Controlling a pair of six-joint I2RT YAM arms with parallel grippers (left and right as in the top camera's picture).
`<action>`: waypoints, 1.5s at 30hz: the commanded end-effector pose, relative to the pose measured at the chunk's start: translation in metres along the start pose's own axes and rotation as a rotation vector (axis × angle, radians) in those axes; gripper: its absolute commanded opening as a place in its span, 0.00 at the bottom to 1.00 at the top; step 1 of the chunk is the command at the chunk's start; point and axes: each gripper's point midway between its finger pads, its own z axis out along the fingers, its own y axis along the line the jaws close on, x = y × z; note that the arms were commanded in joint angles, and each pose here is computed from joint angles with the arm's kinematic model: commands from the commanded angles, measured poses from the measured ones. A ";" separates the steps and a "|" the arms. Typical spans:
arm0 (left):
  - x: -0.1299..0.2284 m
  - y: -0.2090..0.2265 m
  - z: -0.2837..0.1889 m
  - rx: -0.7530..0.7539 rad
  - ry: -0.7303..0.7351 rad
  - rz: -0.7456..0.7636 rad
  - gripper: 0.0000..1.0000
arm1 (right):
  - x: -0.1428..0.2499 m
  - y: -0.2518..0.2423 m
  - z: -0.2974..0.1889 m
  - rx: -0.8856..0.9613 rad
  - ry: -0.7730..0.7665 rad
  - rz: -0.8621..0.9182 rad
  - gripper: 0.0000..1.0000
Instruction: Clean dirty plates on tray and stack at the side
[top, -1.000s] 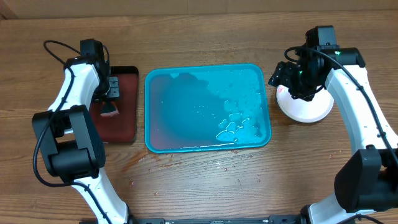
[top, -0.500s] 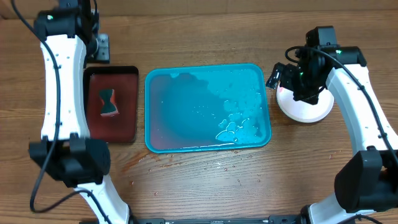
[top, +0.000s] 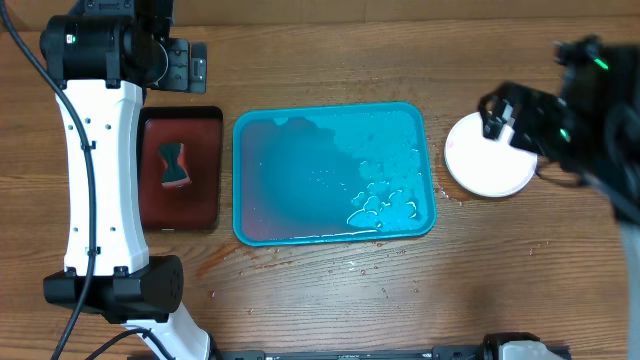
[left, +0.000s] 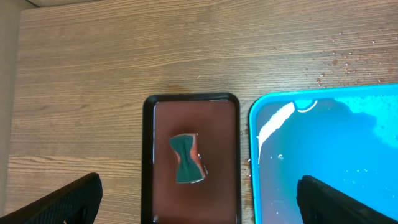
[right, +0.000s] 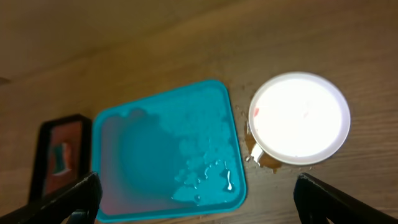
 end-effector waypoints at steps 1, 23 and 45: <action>-0.002 -0.005 0.000 0.020 -0.007 0.010 1.00 | -0.004 0.008 -0.042 -0.030 -0.124 -0.035 1.00; -0.002 -0.005 0.000 0.020 -0.007 0.010 1.00 | 0.018 -0.001 -0.083 -0.010 -0.215 -0.050 1.00; -0.002 -0.005 0.000 0.020 -0.007 0.010 1.00 | 0.088 -0.058 0.047 -0.110 -0.800 -0.178 1.00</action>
